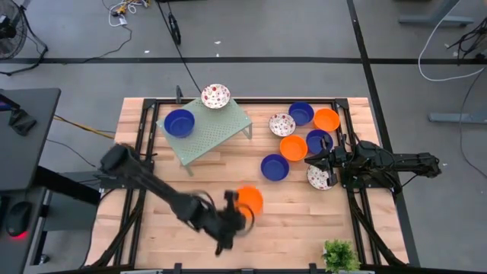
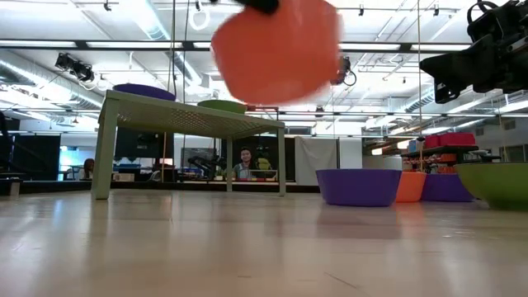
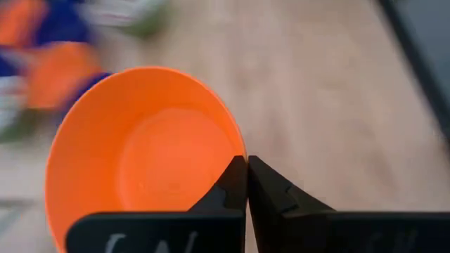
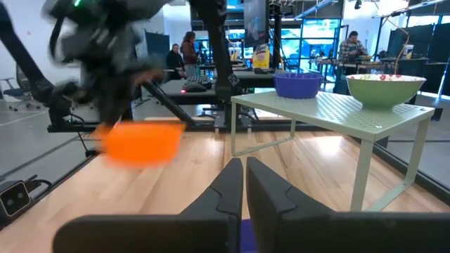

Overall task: Pick & Place Mini bowls
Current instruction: Put the orange bowl on the shelf

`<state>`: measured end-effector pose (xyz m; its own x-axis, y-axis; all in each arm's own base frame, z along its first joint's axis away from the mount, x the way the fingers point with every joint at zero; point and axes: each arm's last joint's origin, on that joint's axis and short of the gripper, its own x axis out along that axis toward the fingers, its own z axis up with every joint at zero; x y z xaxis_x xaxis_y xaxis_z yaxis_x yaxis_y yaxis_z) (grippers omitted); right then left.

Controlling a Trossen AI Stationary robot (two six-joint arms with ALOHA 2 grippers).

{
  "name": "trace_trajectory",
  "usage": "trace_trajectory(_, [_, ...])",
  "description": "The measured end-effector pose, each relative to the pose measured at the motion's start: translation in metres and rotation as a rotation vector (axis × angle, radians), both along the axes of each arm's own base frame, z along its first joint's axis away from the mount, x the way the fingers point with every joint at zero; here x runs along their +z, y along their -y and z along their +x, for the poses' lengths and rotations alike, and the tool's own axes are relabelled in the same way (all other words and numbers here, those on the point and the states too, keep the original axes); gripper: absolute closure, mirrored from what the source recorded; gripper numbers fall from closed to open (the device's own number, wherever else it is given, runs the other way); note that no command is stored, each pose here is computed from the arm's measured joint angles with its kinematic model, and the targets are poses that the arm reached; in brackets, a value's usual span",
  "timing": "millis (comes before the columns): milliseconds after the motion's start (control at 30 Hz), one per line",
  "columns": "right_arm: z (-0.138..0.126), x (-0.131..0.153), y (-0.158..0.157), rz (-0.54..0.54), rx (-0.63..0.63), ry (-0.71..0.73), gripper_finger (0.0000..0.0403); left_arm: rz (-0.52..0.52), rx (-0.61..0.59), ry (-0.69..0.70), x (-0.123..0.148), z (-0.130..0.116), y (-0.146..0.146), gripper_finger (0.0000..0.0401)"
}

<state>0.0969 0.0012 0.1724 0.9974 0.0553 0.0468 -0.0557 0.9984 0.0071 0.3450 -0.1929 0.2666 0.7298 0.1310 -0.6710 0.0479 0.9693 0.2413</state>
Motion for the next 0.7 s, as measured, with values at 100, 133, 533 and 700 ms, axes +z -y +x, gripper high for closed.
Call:
trace_trajectory(100, [0.000, 0.000, 0.000, 0.000, 0.000, 0.000, 0.0380, 0.052, 0.110, 0.045, 0.033, -0.012, -0.032, 0.0397])
trace_trajectory(133, [0.000, 0.000, 0.000, 0.000, 0.000, 0.000, 0.0380, 0.065, 0.146, 0.050, 0.042, -0.016, -0.044, 0.0396])
trace_trajectory(533, [0.000, 0.000, 0.000, 0.000, 0.000, 0.000, 0.0380, -0.007, 0.540, -0.148, 0.064, -0.035, -0.185, 0.0394])
trace_trajectory(700, [0.000, 0.000, 0.000, 0.000, 0.000, 0.000, 0.0380, -0.092, 0.597, -0.184, 0.060, -0.034, -0.217, 0.0396])
